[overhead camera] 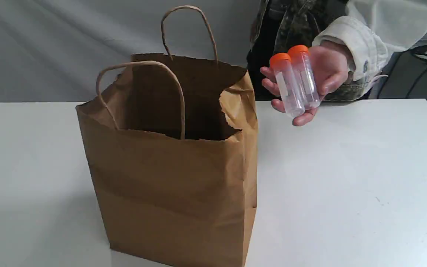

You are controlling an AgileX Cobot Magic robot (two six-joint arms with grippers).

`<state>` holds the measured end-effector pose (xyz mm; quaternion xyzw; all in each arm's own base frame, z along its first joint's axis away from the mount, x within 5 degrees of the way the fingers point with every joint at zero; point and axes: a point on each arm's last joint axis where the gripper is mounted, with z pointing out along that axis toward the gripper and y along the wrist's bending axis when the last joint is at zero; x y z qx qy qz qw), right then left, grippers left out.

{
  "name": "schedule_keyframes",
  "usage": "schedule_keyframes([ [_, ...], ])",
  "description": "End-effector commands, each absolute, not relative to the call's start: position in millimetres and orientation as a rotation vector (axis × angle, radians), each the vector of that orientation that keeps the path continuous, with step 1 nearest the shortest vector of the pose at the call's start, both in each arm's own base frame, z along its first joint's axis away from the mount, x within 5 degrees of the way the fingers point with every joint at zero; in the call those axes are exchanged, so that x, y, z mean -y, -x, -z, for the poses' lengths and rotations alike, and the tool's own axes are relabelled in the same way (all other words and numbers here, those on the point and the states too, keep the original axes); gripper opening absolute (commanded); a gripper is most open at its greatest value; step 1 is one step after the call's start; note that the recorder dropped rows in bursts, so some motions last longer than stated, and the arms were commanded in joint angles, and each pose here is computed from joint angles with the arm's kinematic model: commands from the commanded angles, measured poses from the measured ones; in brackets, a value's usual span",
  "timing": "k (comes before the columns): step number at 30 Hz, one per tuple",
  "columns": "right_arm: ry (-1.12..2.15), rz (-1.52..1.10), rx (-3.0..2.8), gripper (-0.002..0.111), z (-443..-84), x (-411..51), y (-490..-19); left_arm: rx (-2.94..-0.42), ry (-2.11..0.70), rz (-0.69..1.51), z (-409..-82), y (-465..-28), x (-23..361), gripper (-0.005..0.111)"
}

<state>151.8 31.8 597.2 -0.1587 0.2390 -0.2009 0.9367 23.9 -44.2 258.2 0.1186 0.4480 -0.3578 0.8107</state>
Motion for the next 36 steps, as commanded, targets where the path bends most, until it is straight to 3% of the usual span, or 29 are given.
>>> schedule_keyframes([
  [1, 0.323, 0.393, -0.778, 0.000, -599.7, -26.0, -173.8, -0.960, -0.250, 0.774, -257.1, -24.0, 44.3, 0.000],
  [9, 0.204, -0.154, -1.508, 0.000, -575.3, -39.0, -228.3, -1.002, -0.164, 0.925, -256.3, -24.9, 44.2, 0.000],
  [16, 0.476, -0.621, -2.009, 0.000, -508.7, -83.8, -285.1, -1.147, -0.247, 0.826, -243.7, -29.9, 49.3, 0.000],
  [19, 0.538, -0.697, -2.165, 0.009, -478.8, -91.0, -305.9, -1.210, -0.323, 0.749, -255.3, -27.5, 51.7, 0.000],
  [27, 0.571, -0.817, -2.255, 0.061, -432.6, -102.9, -351.9, -1.260, -0.405, 0.673, -298.9, -9.7, 52.7, 0.000],
  [30, 0.586, -0.863, -2.262, 0.067, -420.7, -106.8, -362.5, -1.276, -0.343, 0.699, -304.8, -8.6, 50.2, 0.000],
  [36, 0.548, -0.919, -2.365, 0.067, -377.9, -111.6, -393.0, -1.314, -0.317, 0.698, -303.4, -9.8, 49.0, 0.000],
])
